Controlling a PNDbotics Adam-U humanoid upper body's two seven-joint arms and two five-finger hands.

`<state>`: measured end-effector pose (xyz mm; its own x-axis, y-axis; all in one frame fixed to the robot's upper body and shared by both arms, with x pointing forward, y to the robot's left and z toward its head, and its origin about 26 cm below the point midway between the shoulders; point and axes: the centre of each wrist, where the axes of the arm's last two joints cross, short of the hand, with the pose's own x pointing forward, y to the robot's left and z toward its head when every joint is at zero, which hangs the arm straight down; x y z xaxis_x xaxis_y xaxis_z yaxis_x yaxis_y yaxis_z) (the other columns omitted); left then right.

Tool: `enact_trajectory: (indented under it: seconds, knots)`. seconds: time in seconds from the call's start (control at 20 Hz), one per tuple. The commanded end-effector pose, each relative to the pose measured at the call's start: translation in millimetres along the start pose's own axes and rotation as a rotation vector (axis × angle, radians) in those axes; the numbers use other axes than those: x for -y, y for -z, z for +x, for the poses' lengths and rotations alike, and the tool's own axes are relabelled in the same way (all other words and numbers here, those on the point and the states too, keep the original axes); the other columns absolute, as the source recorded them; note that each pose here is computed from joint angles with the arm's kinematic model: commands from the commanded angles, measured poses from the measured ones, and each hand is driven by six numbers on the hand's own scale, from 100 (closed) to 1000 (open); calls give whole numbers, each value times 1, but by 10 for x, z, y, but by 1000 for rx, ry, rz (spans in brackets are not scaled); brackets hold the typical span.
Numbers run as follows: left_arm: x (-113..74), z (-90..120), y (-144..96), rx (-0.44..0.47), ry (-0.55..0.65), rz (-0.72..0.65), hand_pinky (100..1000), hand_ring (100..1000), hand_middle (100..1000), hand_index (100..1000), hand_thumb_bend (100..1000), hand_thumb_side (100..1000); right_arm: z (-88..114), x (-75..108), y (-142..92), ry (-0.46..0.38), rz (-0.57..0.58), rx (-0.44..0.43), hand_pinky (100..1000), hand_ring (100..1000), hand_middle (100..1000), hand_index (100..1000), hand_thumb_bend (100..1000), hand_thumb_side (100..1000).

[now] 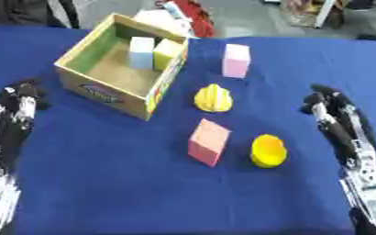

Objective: Pick up objects on the table and place them in the box.

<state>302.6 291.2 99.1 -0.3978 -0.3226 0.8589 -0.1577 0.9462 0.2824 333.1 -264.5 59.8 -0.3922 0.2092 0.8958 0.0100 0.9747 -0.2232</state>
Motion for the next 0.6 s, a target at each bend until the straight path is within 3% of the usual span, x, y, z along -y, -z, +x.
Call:
enact_trajectory:
  seconds: [0.05, 0.25, 0.6]
  knots:
    - [-41, 44, 28, 20, 8, 11, 678, 578, 582, 773, 100, 712, 41, 75, 32, -26, 0, 19, 707, 598, 602, 823, 100, 541]
    - [-40, 34, 19, 17, 9, 7, 678, 578, 582, 773, 100, 712, 66, 162, 58, -81, 54, 32, 716, 608, 618, 856, 100, 519]
    - [-42, 18, 3, 10, 13, 0, 678, 578, 582, 773, 100, 712, 274, 432, 200, -350, 355, 135, 762, 702, 739, 945, 100, 563]
